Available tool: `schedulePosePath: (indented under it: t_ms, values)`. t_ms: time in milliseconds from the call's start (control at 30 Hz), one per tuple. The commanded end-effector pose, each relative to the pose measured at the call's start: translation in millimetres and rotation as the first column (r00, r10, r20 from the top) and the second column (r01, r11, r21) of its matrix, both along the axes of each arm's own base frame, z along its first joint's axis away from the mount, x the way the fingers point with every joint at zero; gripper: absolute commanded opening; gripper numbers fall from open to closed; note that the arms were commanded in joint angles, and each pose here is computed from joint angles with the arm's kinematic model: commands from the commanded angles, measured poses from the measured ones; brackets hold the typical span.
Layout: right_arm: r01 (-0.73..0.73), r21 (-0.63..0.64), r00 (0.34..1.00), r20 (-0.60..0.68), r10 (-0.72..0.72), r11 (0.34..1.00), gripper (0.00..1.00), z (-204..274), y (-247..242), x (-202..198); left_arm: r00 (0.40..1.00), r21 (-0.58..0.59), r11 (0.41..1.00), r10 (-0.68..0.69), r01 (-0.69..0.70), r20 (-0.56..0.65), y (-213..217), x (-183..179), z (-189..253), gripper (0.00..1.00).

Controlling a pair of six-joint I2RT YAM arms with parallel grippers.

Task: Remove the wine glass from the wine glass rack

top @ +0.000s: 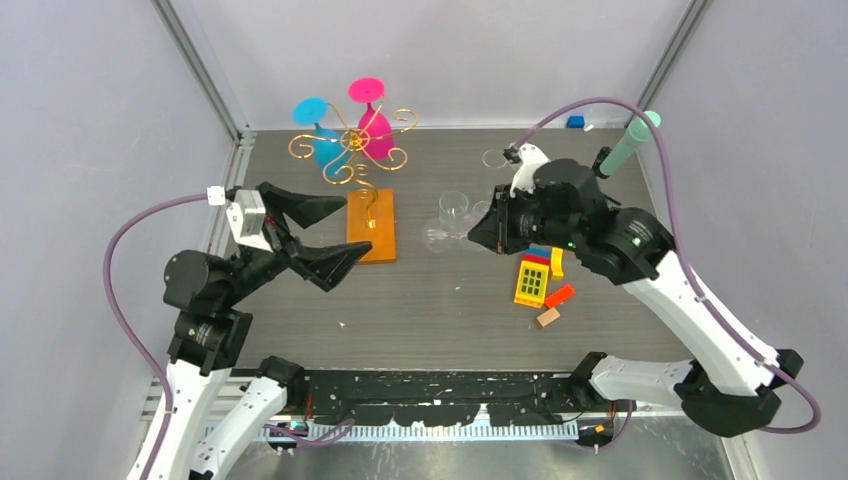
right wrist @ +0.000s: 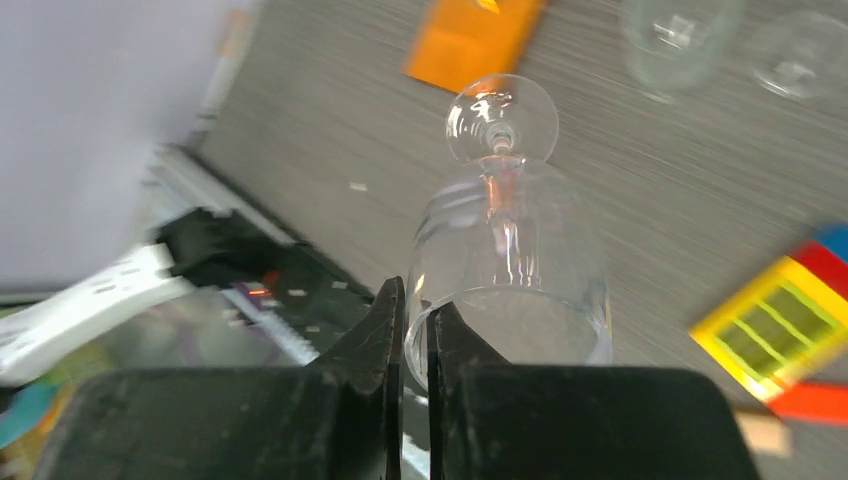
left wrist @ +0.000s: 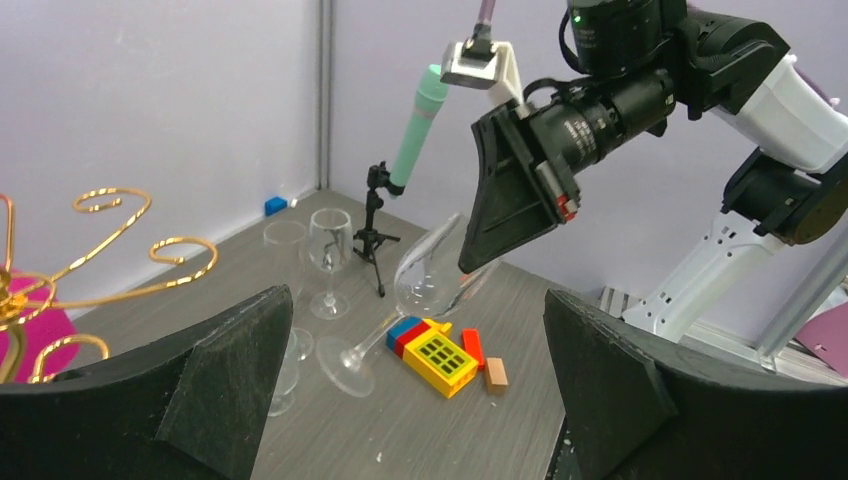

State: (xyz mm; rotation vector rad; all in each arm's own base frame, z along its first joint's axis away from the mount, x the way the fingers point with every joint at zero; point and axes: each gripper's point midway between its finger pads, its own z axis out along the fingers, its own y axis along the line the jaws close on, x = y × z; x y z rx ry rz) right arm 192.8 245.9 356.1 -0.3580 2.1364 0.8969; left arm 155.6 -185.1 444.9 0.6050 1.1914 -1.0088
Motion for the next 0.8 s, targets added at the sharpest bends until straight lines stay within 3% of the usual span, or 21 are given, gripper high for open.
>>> schedulePosePath:
  t_ms: [0, 133, 500, 767]
  values:
    - [0.246, -0.379, 0.967, 0.033, -0.253, 0.892, 0.0, -55, -59, 36, 0.998, 0.03, 0.998, 0.059, -0.058, -0.029, 4, 12, -1, 1.0]
    - [0.327, -0.48, 0.929, 0.007, -0.369, 0.814, 0.0, -92, -77, 66, 0.988, 0.057, 0.991, 0.128, -0.124, -0.088, 9, 27, -11, 1.0]
    - [0.288, -0.566, 0.896, -0.125, -0.426, 0.772, 0.0, -154, -88, 102, 0.945, 0.098, 0.952, 0.3, -0.289, -0.131, 28, 53, -21, 1.0]
    - [0.284, -0.562, 0.882, -0.164, -0.441, 0.777, 0.0, -167, -96, 112, 0.921, 0.108, 0.929, 0.367, -0.354, -0.133, 36, 65, -22, 1.0]
